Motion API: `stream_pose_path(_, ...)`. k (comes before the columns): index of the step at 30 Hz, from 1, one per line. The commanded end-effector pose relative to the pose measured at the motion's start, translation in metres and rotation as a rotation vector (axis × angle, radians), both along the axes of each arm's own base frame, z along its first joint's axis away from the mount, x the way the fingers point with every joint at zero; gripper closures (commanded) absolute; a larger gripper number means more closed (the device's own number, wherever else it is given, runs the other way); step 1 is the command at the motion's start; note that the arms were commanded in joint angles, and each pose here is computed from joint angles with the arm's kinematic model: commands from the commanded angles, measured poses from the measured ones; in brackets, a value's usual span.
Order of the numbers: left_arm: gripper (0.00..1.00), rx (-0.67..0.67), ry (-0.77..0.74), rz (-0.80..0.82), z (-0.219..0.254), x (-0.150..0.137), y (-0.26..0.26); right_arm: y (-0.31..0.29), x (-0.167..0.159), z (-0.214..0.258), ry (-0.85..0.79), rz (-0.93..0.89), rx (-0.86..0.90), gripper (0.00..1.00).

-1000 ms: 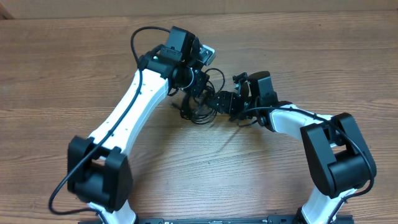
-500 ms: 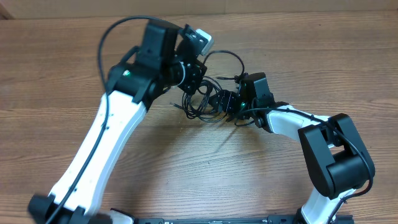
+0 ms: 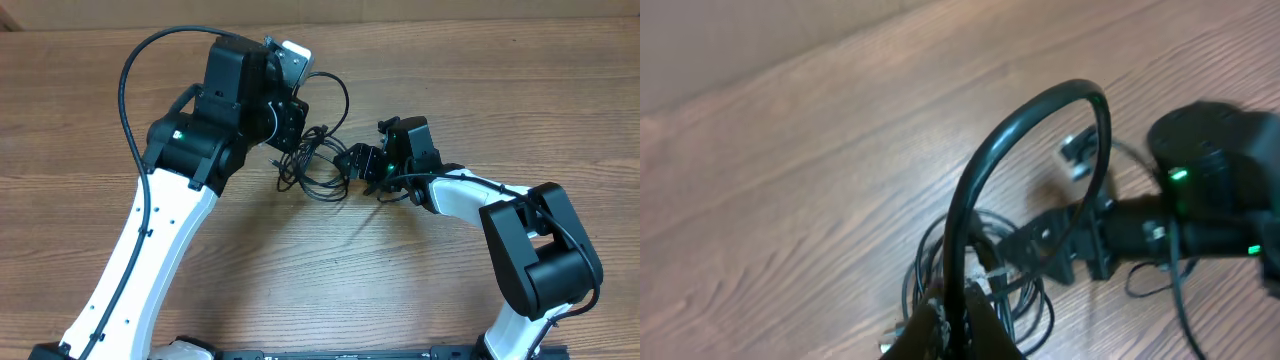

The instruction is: Untangle cables

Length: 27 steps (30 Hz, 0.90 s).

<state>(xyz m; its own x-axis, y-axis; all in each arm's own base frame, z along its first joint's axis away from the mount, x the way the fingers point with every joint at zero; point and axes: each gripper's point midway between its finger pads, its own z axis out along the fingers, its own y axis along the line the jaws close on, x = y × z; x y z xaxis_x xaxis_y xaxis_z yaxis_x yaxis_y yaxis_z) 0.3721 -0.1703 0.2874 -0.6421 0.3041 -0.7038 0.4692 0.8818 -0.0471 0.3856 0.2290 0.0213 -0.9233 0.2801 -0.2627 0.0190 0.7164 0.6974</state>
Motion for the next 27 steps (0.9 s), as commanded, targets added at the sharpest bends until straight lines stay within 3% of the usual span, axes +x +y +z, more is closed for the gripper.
stream_pose_path(1,0.96,0.029,0.04,0.166,-0.012,0.013,0.019,-0.01,-0.001,-0.015,0.02,-0.039,-0.054,0.24)
stream_pose_path(5,0.96,0.067,0.131,0.356,-0.042,0.019,0.039,-0.01,-0.001,-0.015,0.023,-0.042,-0.053,0.25)
stream_pose_path(20,0.96,0.225,0.377,0.559,-0.14,0.024,0.057,-0.01,-0.002,-0.015,0.025,-0.042,-0.055,0.24)
stream_pose_path(27,0.96,0.245,0.475,0.754,-0.172,0.02,0.085,-0.01,-0.002,-0.015,0.025,-0.042,-0.055,0.24)
